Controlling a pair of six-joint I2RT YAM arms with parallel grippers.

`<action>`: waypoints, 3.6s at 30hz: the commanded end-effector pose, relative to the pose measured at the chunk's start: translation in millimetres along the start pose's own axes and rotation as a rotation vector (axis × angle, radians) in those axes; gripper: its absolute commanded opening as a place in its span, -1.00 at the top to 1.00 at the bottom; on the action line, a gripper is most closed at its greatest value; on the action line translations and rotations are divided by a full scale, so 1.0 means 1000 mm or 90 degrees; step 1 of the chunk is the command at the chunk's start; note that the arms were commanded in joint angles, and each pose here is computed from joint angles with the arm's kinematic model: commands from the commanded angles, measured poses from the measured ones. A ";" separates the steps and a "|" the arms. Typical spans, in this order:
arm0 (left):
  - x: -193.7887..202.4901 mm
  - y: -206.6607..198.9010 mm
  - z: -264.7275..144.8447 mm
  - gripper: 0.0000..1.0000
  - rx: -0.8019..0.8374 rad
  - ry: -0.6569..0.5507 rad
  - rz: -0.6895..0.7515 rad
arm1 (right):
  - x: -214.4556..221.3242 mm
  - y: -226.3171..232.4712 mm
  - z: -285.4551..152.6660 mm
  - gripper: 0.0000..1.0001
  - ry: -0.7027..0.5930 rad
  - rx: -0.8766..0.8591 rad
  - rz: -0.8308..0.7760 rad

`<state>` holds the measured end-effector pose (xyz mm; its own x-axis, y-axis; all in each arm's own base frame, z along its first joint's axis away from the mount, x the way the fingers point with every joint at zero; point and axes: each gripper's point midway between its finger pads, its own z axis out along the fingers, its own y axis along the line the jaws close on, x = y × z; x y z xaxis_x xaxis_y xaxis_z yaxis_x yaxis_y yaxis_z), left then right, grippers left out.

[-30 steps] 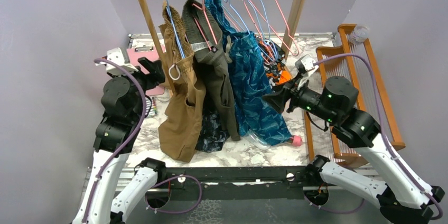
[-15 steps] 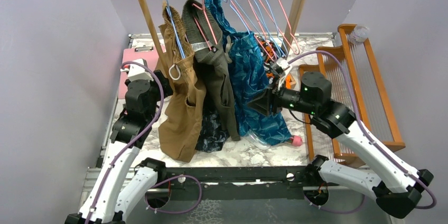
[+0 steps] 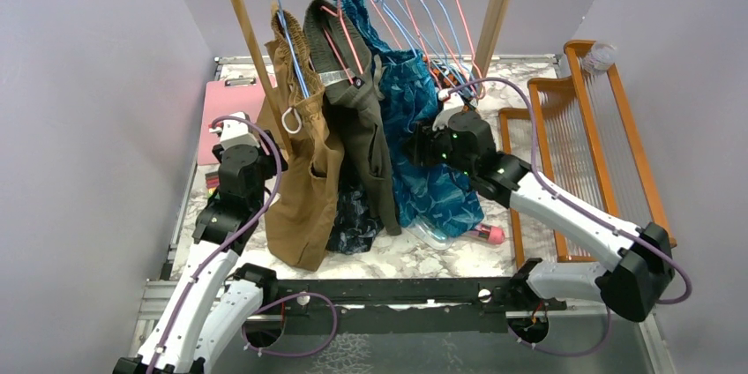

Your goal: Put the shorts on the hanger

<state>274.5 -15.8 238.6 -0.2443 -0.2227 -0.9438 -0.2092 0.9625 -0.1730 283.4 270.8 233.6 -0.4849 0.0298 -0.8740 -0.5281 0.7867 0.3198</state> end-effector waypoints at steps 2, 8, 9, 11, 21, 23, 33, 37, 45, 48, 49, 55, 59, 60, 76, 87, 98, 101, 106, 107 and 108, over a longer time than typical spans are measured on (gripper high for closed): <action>-0.006 0.010 0.004 -0.40 -0.036 -0.031 0.016 | -0.047 -0.049 0.016 -0.07 -0.131 0.196 0.068; -0.002 0.017 0.006 -0.39 -0.053 -0.030 0.038 | -0.067 -0.074 0.023 -0.11 -0.174 0.258 0.096; 0.000 0.017 0.006 -0.39 -0.055 -0.030 0.040 | -0.069 -0.080 0.021 -0.12 -0.182 0.272 0.099; 0.003 0.019 0.006 -0.39 -0.057 -0.031 0.045 | -0.073 -0.094 0.014 -0.14 -0.196 0.295 0.108; 0.007 0.018 0.008 -0.39 -0.057 -0.037 0.051 | -0.048 -0.067 -0.026 -0.19 -0.145 0.179 0.081; 0.008 0.018 0.008 -0.39 -0.056 -0.037 0.049 | -0.042 -0.052 -0.037 -0.19 -0.123 0.124 0.055; 0.011 0.016 0.008 -0.39 -0.049 -0.035 0.041 | -0.016 0.040 -0.072 -0.09 -0.082 -0.225 -0.006; 0.011 0.016 0.008 -0.39 -0.045 -0.033 0.040 | -0.013 0.052 -0.056 -0.05 -0.073 -0.223 -0.025; 0.012 0.016 0.006 -0.40 -0.043 -0.035 0.039 | -0.029 0.051 -0.018 -0.05 -0.154 -0.104 -0.026; 0.011 0.017 0.006 -0.40 -0.045 -0.038 0.041 | -0.046 0.035 -0.007 -0.04 -0.221 -0.048 -0.021; 0.011 0.017 0.006 -0.40 -0.046 -0.038 0.041 | -0.053 0.029 -0.004 -0.04 -0.248 -0.024 -0.022; 0.011 0.017 0.006 -0.41 -0.048 -0.038 0.045 | -0.079 0.018 0.006 0.00 -0.309 0.037 -0.046; 0.013 0.017 0.006 -0.41 -0.048 -0.036 0.046 | -0.074 0.054 0.000 -0.08 -0.290 -0.094 -0.113; 0.013 0.017 0.006 -0.41 -0.048 -0.035 0.047 | -0.069 0.064 -0.004 -0.09 -0.276 -0.133 -0.123; 0.015 0.012 0.012 -0.41 -0.036 -0.033 0.048 | -0.119 0.089 -0.120 -0.24 -0.322 -0.204 -0.166; 0.015 0.015 0.009 -0.42 -0.041 -0.033 0.051 | -0.173 0.118 -0.126 -0.34 -0.312 -0.229 -0.143; 0.008 0.024 -0.001 -0.71 -0.080 -0.046 0.002 | -0.152 0.015 -0.147 -0.62 -0.369 0.071 -0.080; 0.002 0.028 -0.005 -0.79 -0.097 -0.060 -0.026 | -0.135 -0.026 -0.157 -0.64 -0.369 0.193 -0.051; 0.000 0.026 -0.005 -0.89 -0.103 -0.062 -0.050 | -0.109 -0.072 -0.171 -0.67 -0.357 0.344 -0.012; 0.000 0.026 -0.004 -0.89 -0.104 -0.062 -0.051 | -0.107 -0.075 -0.173 -0.67 -0.357 0.353 -0.009; -0.001 0.026 -0.004 -0.89 -0.106 -0.062 -0.053 | -0.104 -0.077 -0.174 -0.67 -0.355 0.356 -0.010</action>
<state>265.2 4.2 219.6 -0.1840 -0.2326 -0.9550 -0.3400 0.9267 -0.1602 252.5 136.4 381.8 0.0258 0.2159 -0.9761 -0.2266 0.9523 0.2046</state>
